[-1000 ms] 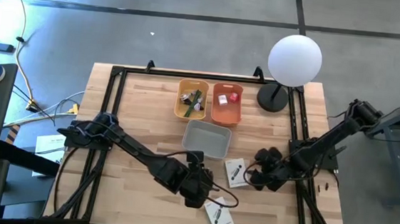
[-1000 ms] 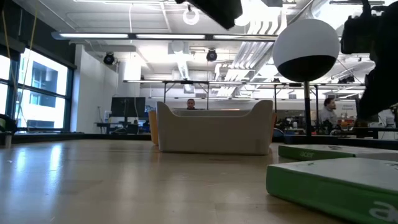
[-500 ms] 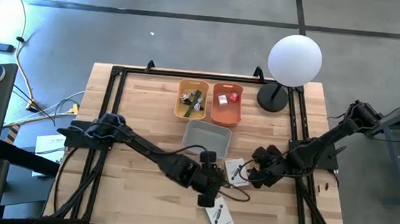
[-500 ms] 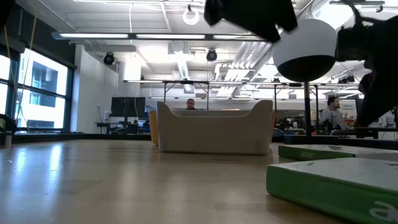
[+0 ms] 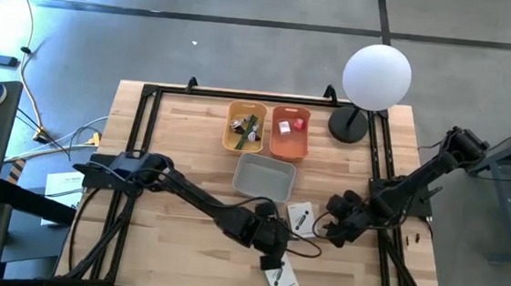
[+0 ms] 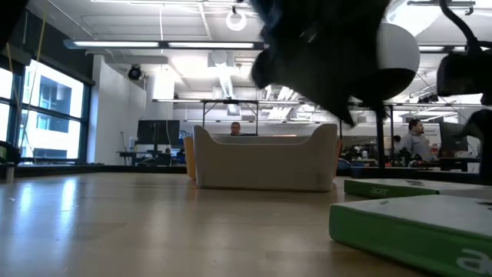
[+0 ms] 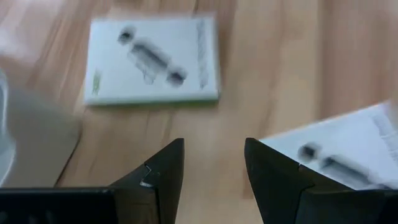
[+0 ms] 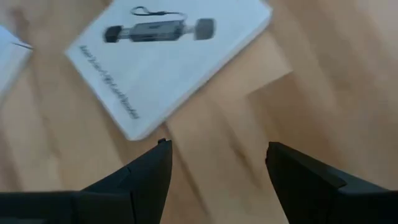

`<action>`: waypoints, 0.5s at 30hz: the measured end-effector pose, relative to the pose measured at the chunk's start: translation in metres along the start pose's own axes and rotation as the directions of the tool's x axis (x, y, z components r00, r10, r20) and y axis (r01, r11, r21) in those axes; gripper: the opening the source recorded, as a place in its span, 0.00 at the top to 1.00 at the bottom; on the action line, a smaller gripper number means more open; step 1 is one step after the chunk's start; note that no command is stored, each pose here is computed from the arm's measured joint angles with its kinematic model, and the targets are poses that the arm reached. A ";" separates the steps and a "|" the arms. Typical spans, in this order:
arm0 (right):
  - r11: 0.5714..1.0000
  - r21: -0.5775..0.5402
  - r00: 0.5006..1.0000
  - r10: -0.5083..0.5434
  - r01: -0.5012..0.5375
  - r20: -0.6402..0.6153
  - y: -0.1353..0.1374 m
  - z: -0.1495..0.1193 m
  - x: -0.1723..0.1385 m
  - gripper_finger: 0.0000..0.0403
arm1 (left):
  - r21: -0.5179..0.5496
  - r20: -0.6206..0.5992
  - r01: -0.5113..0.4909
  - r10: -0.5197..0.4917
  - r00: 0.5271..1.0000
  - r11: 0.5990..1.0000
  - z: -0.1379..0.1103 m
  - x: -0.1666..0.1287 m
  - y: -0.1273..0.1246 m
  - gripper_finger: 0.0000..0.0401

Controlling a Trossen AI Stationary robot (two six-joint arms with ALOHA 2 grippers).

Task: Pick and place items into bin
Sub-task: Put the right card reader box into the gray bin

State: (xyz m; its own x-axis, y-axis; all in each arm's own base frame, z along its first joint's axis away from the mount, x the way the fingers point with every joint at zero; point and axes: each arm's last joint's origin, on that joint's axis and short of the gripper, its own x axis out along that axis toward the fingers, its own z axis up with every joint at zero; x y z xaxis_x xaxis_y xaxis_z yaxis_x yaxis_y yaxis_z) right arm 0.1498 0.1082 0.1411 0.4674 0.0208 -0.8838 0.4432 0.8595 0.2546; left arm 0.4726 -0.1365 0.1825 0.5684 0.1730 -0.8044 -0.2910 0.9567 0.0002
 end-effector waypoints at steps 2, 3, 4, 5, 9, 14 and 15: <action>0.999 0.029 0.999 0.044 -0.044 0.011 0.000 -0.004 0.003 0.39 | 0.009 -0.028 -0.037 0.038 0.999 0.999 -0.005 0.004 0.002 0.61; 0.998 0.036 0.998 0.060 -0.060 0.015 0.000 -0.005 0.003 0.39 | 0.006 -0.021 -0.041 0.041 0.999 0.999 -0.005 0.005 0.002 0.61; 0.996 0.042 0.997 0.073 -0.073 0.020 0.001 -0.006 0.003 0.39 | 0.004 -0.018 -0.050 0.050 0.999 0.999 -0.006 0.007 0.002 0.61; 0.996 0.047 0.997 0.079 -0.080 0.024 0.002 -0.006 0.002 0.39 | -0.003 -0.012 -0.054 0.054 0.998 0.999 -0.006 0.008 0.002 0.61; 0.990 0.095 0.994 0.106 -0.107 0.018 0.002 -0.005 -0.001 0.39 | -0.004 -0.035 -0.076 0.076 0.996 0.997 -0.012 0.017 0.002 0.61; 0.968 0.216 0.992 0.128 -0.129 0.018 -0.001 0.002 -0.005 0.39 | -0.009 -0.052 -0.093 0.093 0.994 0.996 -0.015 0.030 0.006 0.61; 0.962 0.239 0.991 0.131 -0.132 0.023 -0.001 0.003 -0.005 0.39 | -0.014 -0.046 -0.093 0.092 0.995 0.996 -0.014 0.032 0.006 0.61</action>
State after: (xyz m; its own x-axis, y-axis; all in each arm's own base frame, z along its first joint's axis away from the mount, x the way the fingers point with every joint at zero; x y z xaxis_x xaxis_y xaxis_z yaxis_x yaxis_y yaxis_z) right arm 0.1491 0.1054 0.1467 0.5390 0.1210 -0.8336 0.5472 0.7021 0.4557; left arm 0.4778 -0.1281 0.1483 0.5030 0.2492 -0.8276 -0.3534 0.9331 0.0662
